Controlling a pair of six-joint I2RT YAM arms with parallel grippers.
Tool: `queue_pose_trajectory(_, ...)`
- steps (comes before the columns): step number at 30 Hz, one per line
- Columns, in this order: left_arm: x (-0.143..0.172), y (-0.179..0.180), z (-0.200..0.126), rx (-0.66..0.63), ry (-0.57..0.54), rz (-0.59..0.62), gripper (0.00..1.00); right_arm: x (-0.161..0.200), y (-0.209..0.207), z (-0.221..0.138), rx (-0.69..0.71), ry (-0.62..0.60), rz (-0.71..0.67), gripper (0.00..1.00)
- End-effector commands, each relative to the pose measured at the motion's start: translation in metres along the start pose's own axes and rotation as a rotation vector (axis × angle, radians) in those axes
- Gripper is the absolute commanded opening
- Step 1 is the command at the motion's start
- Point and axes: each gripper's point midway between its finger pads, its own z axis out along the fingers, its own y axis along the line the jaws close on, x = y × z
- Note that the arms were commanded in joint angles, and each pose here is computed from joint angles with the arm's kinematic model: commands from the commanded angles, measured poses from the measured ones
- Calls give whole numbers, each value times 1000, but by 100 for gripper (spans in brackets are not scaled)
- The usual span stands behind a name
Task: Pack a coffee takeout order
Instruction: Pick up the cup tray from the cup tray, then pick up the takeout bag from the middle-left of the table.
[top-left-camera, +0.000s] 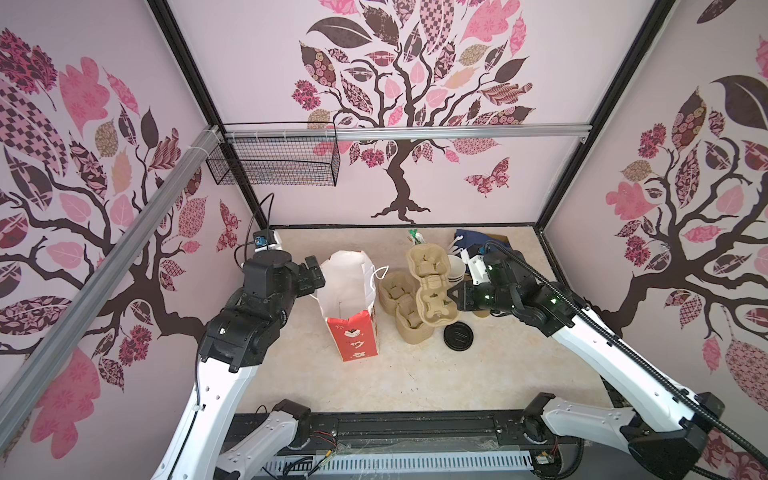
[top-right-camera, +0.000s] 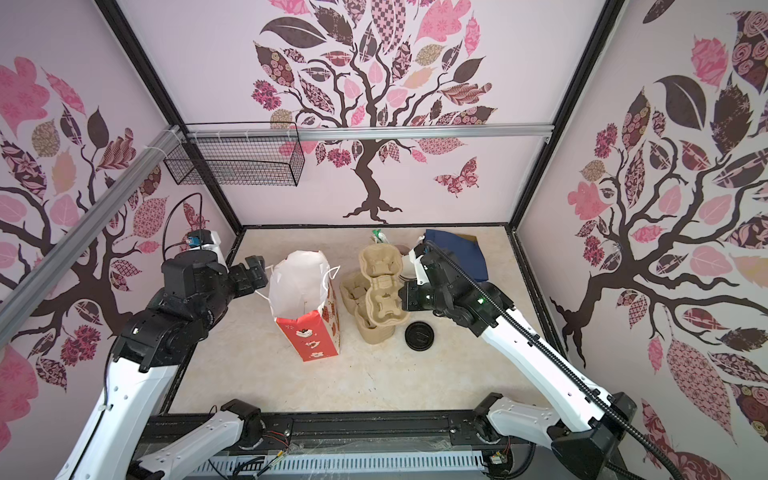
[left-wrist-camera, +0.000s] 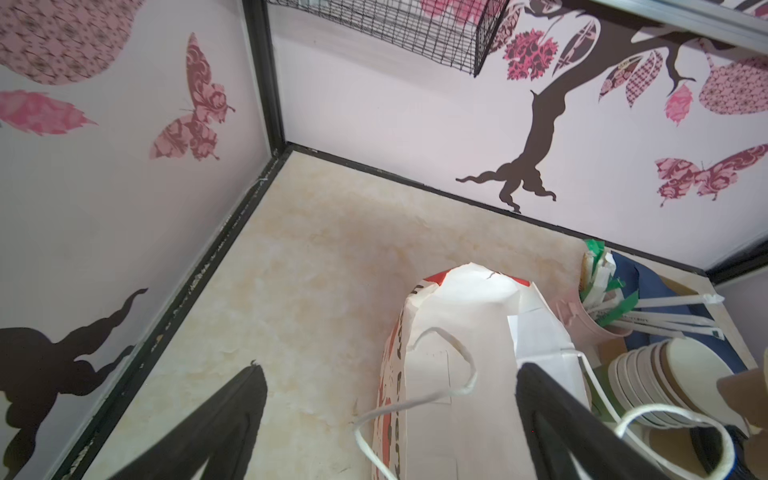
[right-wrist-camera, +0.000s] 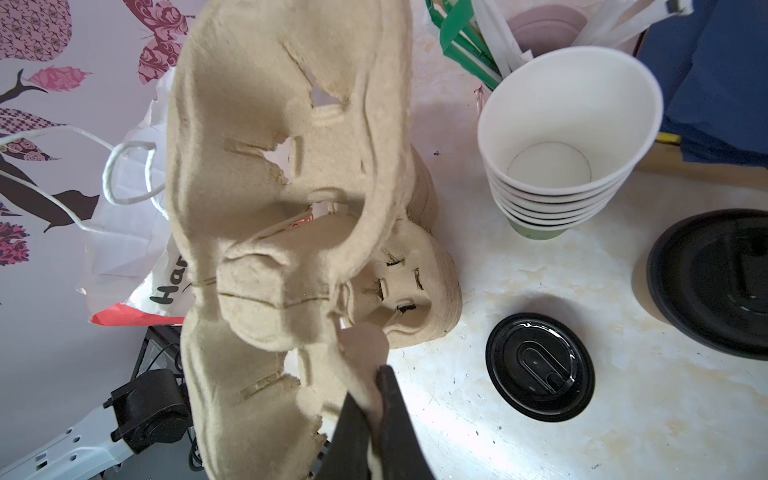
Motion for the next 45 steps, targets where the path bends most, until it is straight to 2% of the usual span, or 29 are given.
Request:
queue_pose_trajectory(1, 4, -24, -3, 137, 58, 28, 98, -13, 6, -16, -15, -58, -4, 0)
queue_pose_trajectory(8, 29, -20, 15, 100, 158, 85, 98, -12, 8, -16, -29, -57, -5, 0)
queue_pose_trajectory(14, 59, 1, 26, 1, 240, 131, 97, -9, 8, -14, -40, -54, -3, 0)
queue_pose_trajectory(20, 84, 0, 35, 29, 298, 109, 75, -7, 7, -13, -40, -49, -5, 0)
queue_pose_trajectory(26, 88, -2, 43, 30, 315, 109, 52, -7, 7, -16, -44, -54, -6, 0)
queue_pose_trajectory(43, 96, -6, 54, 52, 331, 92, 17, -7, 10, -19, -56, -58, -1, 0)
queue_pose_trajectory(45, 94, -8, 52, 63, 324, 86, 10, -7, 10, -18, -57, -57, -2, 0)
